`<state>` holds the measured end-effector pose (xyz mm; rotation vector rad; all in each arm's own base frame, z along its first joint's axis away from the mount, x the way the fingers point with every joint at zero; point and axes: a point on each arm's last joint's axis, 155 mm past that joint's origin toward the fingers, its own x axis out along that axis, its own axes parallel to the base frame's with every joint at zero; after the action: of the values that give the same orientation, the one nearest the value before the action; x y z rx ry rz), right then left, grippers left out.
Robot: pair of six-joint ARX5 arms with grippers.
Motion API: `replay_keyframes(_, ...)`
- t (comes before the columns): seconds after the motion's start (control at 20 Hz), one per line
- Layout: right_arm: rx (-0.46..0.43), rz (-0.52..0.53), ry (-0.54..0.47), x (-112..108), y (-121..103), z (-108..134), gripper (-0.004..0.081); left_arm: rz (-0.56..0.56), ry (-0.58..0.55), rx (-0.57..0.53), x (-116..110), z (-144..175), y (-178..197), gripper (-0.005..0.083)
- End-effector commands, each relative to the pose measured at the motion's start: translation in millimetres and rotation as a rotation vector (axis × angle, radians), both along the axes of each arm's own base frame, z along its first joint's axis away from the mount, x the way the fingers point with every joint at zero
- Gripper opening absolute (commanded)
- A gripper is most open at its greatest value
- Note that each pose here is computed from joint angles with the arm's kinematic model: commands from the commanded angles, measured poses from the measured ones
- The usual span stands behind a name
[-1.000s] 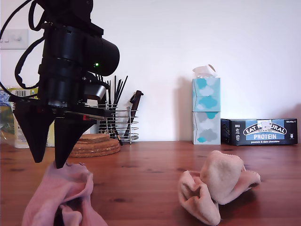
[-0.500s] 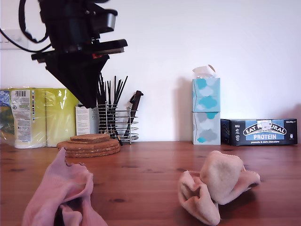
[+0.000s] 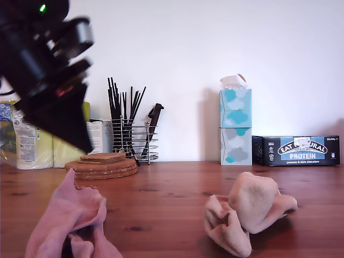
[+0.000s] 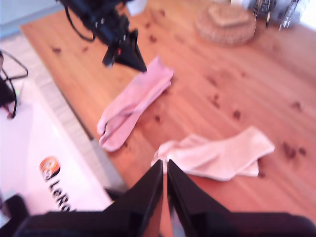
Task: Pair up the socks based on colour and pattern, by placing each sock on top of its pair
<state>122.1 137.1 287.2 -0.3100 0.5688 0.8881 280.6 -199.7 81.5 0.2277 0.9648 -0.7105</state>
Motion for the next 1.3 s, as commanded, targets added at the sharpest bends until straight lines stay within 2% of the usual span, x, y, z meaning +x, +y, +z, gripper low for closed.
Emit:
replay_keyframes(0.0, -0.012, -0.001, 0.025, -4, -3, -7, -0.0013, -0.011, 0.034, 0.019, -4, -16, 3, -0.0021)
replay_keyframes(0.25, -0.017, -0.005, 0.025, -8, -6, -8, -0.0013, 0.0, 0.15, 0.053, -5, -56, 7, -0.0021)
replay_keyframes(0.45, -0.034, -0.026, 0.013, -4, -10, -9, -0.0013, 0.001, 0.25, 0.11, -15, -93, 12, -0.0021)
replay_keyframes(0.55, -0.033, -0.025, 0.012, -4, -10, -9, -0.0013, -0.025, 0.248, 0.131, -14, -103, 13, -0.0021)
replay_keyframes(0.7, -0.029, -0.025, 0.006, -3, -9, -8, -0.0013, -0.122, 0.228, 0.163, -14, -120, 7, -0.0021)
replay_keyframes(0.85, -0.029, -0.025, 0.007, -3, -9, -8, -0.0013, -0.153, 0.236, 0.171, -15, -136, -3, -0.0021)
replay_keyframes(1.1, -0.029, -0.025, 0.007, -3, -9, -8, -0.0013, -0.229, 0.179, 0.123, -2, -130, -46, -0.0021)
replay_keyframes(1.25, -0.029, -0.025, 0.009, -4, -9, -8, -0.0013, -0.244, 0.158, 0.118, 3, -123, -56, -0.0021)
